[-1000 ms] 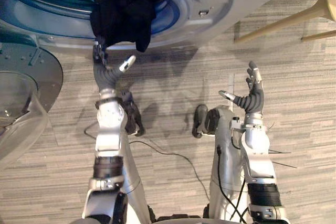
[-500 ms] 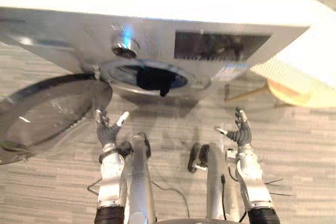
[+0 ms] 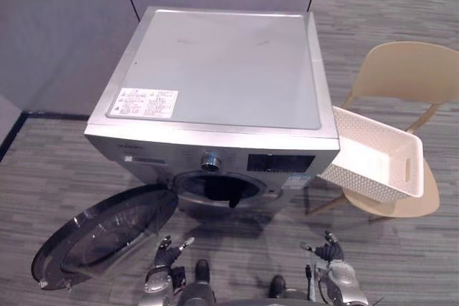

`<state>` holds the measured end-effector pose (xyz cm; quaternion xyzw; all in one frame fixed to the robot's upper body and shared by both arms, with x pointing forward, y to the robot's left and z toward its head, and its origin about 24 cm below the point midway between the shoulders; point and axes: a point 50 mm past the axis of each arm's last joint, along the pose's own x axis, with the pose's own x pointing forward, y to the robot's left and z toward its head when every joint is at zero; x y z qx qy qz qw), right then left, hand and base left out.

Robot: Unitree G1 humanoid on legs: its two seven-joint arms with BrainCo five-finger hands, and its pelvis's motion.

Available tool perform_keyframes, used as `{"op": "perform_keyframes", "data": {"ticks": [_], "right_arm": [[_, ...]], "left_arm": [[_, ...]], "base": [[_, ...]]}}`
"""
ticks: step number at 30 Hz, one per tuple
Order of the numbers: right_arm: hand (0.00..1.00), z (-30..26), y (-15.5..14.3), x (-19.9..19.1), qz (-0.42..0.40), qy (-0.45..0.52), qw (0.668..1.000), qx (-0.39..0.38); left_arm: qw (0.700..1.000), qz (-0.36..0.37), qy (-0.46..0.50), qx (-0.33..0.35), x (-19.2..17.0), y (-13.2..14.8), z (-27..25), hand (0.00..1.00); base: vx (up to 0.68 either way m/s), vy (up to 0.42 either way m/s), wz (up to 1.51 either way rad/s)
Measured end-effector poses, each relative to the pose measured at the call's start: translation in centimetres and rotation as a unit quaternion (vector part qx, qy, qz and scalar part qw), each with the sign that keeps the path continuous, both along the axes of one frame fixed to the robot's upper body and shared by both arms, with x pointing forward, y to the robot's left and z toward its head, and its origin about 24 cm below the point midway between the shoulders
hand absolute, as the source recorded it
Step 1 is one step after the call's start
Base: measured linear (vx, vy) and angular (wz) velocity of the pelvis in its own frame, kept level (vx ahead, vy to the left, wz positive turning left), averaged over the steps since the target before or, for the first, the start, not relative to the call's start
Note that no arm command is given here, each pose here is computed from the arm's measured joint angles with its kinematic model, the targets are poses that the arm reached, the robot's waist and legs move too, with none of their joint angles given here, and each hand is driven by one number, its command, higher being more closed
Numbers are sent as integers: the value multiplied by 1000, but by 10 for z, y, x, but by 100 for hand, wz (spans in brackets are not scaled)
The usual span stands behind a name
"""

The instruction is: Pick up the laundry basket with both hands and put the clothes into the washing machine.

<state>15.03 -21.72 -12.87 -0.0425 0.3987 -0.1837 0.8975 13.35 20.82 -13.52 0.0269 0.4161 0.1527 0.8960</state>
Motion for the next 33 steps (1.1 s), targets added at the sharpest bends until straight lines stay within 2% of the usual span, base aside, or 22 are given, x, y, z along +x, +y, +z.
{"op": "perform_keyframes", "data": {"ticks": [6,9,12,15,17,18,21,27,33], "right_arm": [[0,-1,1,9,7,8,1000,3],[0,5,5,26,17,-11,1000,3],[0,1,8,19,22,6,1000,5],[0,-9,16,3,20,33,999,20],[0,-3,16,16,26,15,999,14],[0,0,13,22,25,4,1000,10],[0,10,-4,32,0,-19,1000,-17],[0,2,4,10,-33,-6,999,3],[0,-4,7,1,-44,9,999,14]], "left_arm": [[999,-33,20,15,-3,4,-3,0],[998,-50,2,26,19,8,4,0],[998,-52,-26,33,36,9,13,0],[998,-45,-31,38,26,13,14,0],[998,-28,-32,39,22,16,14,0],[999,-26,-32,35,22,15,14,0],[999,-38,-36,-1,24,-19,9,0],[998,-50,-42,-9,24,-29,10,0],[994,-80,-72,0,42,-31,21,0]], "base": [[-55,40,-37],[-194,64,-28],[-214,70,26],[-137,-36,49],[-249,-115,-15],[-347,-99,-4],[-355,-61,52],[-198,21,61],[-117,162,12]]}}
